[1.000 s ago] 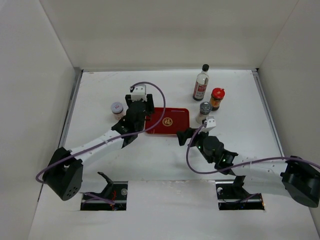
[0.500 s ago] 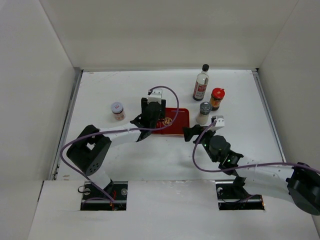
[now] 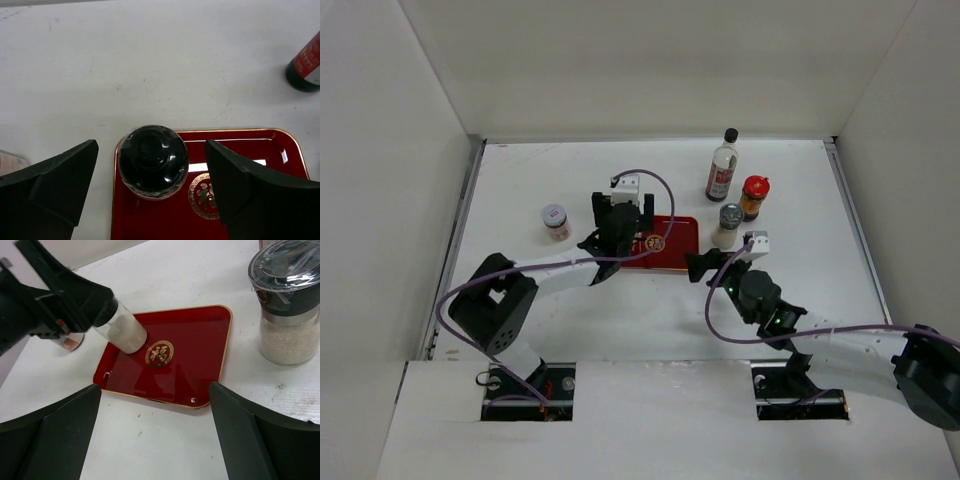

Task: Organize the condiment bottles

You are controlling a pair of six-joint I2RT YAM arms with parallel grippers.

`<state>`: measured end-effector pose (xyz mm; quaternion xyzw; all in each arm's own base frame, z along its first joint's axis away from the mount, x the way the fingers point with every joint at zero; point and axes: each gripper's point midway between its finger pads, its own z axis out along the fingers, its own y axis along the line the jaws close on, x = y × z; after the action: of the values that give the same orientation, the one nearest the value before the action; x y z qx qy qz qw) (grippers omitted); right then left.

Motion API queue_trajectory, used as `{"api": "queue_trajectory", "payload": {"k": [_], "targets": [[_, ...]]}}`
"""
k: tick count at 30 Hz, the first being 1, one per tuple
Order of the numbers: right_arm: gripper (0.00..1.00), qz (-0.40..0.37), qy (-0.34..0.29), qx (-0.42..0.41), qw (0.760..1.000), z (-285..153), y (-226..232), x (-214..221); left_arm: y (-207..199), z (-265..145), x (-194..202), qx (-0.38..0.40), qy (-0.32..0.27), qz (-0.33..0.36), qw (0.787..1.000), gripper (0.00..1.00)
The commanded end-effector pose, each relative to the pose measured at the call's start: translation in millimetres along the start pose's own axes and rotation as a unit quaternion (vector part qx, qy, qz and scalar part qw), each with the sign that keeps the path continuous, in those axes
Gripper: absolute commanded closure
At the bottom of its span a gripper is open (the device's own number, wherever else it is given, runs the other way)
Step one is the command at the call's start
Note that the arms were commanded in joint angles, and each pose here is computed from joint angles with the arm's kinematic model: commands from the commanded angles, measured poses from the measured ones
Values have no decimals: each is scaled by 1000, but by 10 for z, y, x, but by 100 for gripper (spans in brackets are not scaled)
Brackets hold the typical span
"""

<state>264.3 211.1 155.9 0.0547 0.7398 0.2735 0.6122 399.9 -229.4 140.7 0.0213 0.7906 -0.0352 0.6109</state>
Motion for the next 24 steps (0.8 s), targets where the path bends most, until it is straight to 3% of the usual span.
{"api": "queue_trajectory", "payload": {"k": [1, 6, 12, 24], "targets": [[4, 16, -12, -5, 1000, 21, 23, -50, 143, -217, -606, -15, -78, -56, 995, 11], [3, 17, -14, -7, 1000, 15, 30, -63, 712, -461, -709, -76, -98, -105, 987, 10], [2, 18, -11, -8, 1000, 26, 43, -41, 1524, -416, -308, -163, -3, -163, 973, 10], [0, 12, -1, -17, 1000, 44, 97, 3, 1943, -75, -47, -223, 40, -151, 962, 12]]}}
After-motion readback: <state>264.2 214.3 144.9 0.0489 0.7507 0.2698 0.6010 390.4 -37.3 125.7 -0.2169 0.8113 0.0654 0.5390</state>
